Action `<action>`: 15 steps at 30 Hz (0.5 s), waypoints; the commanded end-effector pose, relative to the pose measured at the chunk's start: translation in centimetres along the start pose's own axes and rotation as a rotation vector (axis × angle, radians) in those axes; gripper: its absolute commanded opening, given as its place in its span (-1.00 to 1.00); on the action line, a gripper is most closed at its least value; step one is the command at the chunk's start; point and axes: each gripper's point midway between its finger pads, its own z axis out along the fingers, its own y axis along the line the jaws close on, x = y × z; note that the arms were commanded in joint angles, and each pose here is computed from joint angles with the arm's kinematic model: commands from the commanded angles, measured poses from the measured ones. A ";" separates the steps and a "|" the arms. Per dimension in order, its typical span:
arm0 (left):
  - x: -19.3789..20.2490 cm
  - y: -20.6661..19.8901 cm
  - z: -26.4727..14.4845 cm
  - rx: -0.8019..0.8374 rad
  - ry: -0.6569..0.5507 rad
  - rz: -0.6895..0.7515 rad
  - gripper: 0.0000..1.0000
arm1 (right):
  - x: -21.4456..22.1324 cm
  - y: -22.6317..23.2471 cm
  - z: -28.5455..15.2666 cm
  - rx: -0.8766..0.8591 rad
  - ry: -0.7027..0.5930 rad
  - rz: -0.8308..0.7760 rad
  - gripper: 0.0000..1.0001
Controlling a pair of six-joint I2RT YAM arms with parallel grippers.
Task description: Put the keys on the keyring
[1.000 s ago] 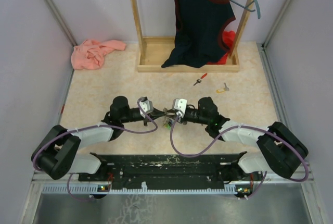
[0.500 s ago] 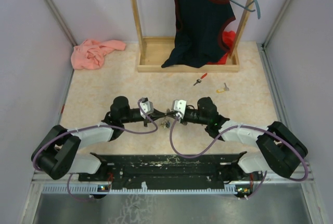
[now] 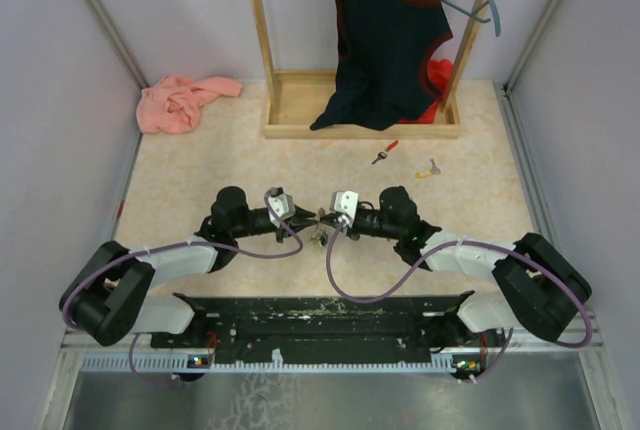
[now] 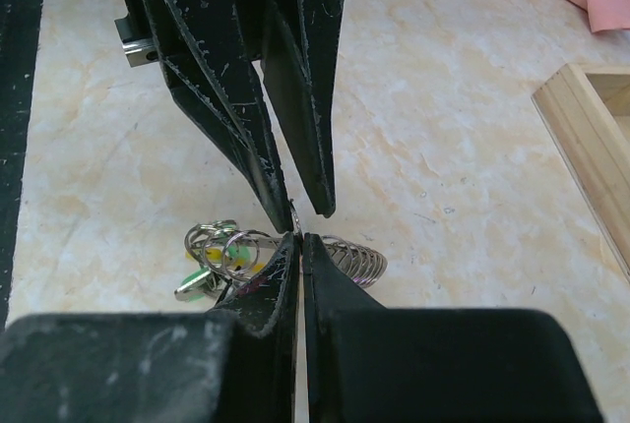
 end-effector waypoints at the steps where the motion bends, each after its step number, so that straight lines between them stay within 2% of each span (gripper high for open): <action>1: -0.5 0.3 0.0 -0.018 -0.019 0.037 -0.48 | -2.9 -1.3 0.7 0.012 -0.079 -0.031 -1.00; 15: 0.4 0.0 0.4 0.006 -0.003 0.013 -0.55 | -3.1 -1.2 0.7 0.007 -0.091 -0.025 -1.00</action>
